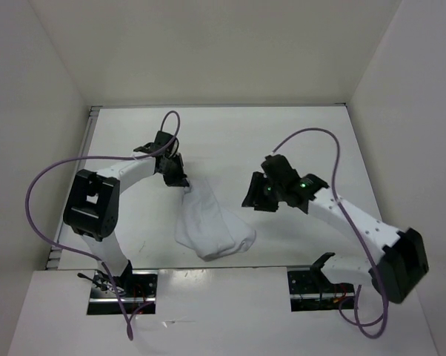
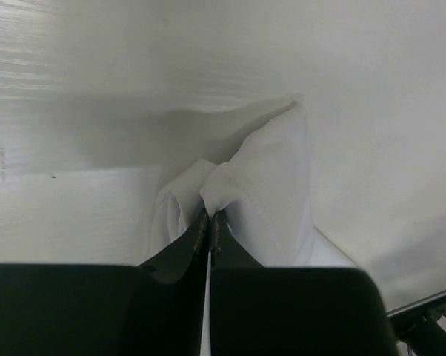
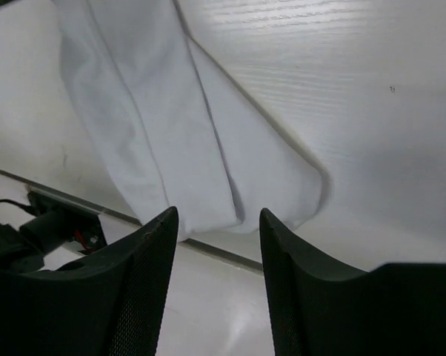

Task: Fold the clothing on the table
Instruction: Flatten the skirt out

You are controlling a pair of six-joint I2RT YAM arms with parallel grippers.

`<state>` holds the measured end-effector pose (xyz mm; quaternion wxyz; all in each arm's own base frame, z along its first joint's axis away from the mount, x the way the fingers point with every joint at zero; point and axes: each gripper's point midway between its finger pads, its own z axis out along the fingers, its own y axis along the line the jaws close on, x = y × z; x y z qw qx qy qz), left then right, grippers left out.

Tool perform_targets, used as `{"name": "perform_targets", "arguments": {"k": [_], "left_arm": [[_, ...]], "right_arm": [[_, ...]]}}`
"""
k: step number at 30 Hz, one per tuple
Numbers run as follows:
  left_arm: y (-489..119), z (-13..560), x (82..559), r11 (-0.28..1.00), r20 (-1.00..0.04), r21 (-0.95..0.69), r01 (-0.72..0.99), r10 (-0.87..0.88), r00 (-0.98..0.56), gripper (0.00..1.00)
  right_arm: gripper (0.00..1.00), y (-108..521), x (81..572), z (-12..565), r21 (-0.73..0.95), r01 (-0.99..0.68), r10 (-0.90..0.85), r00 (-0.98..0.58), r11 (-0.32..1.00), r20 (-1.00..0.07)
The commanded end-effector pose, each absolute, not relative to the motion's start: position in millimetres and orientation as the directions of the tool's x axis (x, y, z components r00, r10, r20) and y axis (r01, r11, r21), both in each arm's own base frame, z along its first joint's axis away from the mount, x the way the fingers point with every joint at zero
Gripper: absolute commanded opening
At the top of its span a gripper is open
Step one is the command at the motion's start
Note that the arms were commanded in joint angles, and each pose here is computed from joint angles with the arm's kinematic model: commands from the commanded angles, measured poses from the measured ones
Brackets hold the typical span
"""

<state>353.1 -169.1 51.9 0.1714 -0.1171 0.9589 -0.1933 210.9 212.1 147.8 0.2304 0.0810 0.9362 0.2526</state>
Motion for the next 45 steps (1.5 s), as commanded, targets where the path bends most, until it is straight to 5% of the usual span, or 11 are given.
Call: {"name": "perform_targets", "arguments": {"k": [1, 11, 19, 29, 31, 32, 33, 41, 45], "left_arm": [[-155, 68, 364, 0.89, -0.326, -0.405, -0.21, -0.355, -0.876, 0.0], [-139, 65, 350, 0.876, -0.323, -0.381, -0.296, -0.427, -0.845, 0.0], [-127, 66, 345, 0.875, -0.331, -0.362, -0.323, -0.444, -0.833, 0.0], [-126, 60, 340, 0.872, -0.314, -0.355, -0.337, -0.451, -0.835, 0.0], [-123, 60, 341, 0.869, -0.314, -0.355, -0.345, -0.459, -0.831, 0.0], [-123, 64, 341, 0.868, -0.321, -0.36, -0.342, -0.459, -0.828, 0.0], [-123, 64, 341, 0.868, -0.321, -0.36, -0.342, -0.459, -0.828, 0.0], [-137, 78, 317, 0.858, -0.302, -0.431, -0.279, -0.428, -0.852, 0.0], [-156, 110, 304, 0.823, -0.315, -0.523, -0.22, -0.427, -0.848, 0.0]], "right_arm": [[0.53, 237, 203, 133, 0.506, -0.062, 0.105, -0.95, 0.861, -0.294], [0.52, 266, 186, 77, 0.528, -0.076, -0.055, -0.997, 0.846, -0.055], [0.52, 284, 176, 61, 0.552, -0.089, -0.111, -0.994, 0.829, 0.008], [0.4, 294, 160, 35, 0.556, -0.11, -0.185, -0.979, 0.824, 0.08], [0.29, 292, 160, 27, 0.54, -0.111, -0.189, -0.978, 0.834, 0.09], [0.21, 294, 163, 29, 0.545, -0.116, -0.19, -0.979, 0.83, 0.081], [0.0, 292, 164, 30, 0.528, -0.114, -0.183, -0.98, 0.842, 0.081], [0.0, 241, 265, 127, 0.388, -0.096, 0.015, -0.962, 0.917, -0.273], [0.0, 214, 311, 150, 0.334, -0.053, 0.075, -0.93, 0.941, -0.36]]}}
